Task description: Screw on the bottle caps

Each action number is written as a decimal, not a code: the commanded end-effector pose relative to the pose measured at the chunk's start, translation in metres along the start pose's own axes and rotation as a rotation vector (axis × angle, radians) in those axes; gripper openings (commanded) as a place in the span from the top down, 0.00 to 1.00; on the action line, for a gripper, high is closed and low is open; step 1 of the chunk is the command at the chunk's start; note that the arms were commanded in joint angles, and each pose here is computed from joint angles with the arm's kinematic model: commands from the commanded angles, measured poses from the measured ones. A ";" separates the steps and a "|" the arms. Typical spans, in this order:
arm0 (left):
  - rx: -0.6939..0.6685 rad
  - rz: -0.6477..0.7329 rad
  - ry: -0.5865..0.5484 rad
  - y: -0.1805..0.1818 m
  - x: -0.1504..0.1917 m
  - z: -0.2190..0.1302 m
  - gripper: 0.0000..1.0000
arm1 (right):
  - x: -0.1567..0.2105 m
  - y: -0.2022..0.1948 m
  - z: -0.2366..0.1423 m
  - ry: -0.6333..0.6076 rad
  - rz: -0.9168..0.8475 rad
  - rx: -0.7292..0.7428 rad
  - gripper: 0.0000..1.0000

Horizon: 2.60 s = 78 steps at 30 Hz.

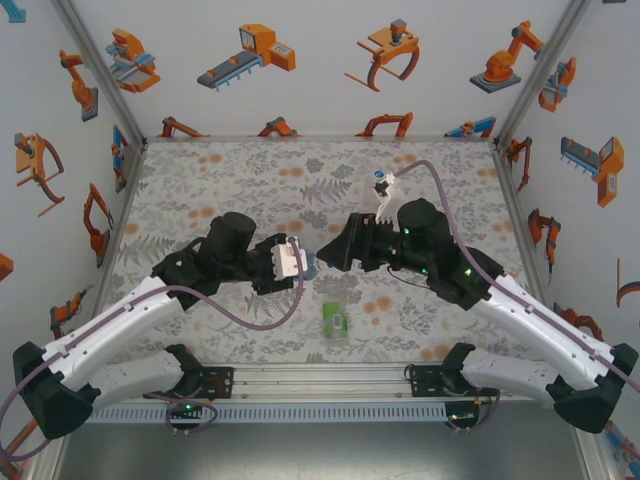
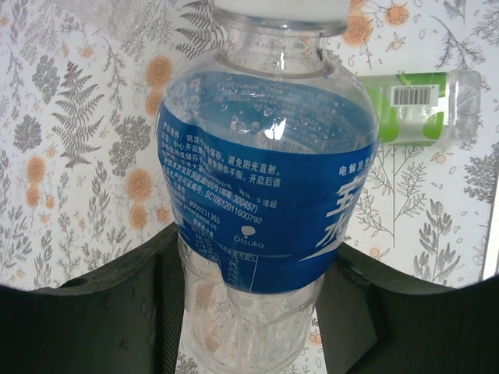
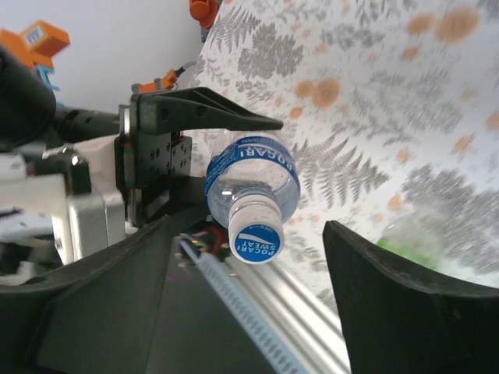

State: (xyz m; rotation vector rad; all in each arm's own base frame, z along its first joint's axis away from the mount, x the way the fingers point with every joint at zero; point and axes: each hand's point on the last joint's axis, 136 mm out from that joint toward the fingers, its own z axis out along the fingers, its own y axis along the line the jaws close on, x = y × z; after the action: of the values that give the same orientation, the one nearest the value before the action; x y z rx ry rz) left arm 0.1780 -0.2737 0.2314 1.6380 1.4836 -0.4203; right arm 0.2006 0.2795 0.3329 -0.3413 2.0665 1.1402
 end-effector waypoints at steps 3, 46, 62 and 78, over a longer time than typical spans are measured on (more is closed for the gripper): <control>0.076 -0.005 -0.084 -0.013 -0.024 -0.018 1.00 | -0.012 0.036 -0.027 -0.044 -0.509 -0.134 0.36; 0.250 -0.083 -0.145 -0.041 -0.043 -0.038 1.00 | 0.065 0.089 -0.037 0.050 -1.305 -0.725 0.58; 0.160 -0.076 -0.160 -0.024 -0.046 -0.034 1.00 | 0.047 0.060 -0.003 0.108 -0.655 -0.443 1.00; -0.005 -0.028 -0.156 0.014 -0.048 -0.009 1.00 | 0.056 -0.037 0.029 0.083 0.579 0.060 1.00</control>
State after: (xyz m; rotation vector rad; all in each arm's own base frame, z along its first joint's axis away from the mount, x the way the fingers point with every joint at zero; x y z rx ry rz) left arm 0.1703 -0.2643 0.2171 1.6450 1.6497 -0.4761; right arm 0.1946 0.2899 0.2721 0.1044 2.2556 1.4209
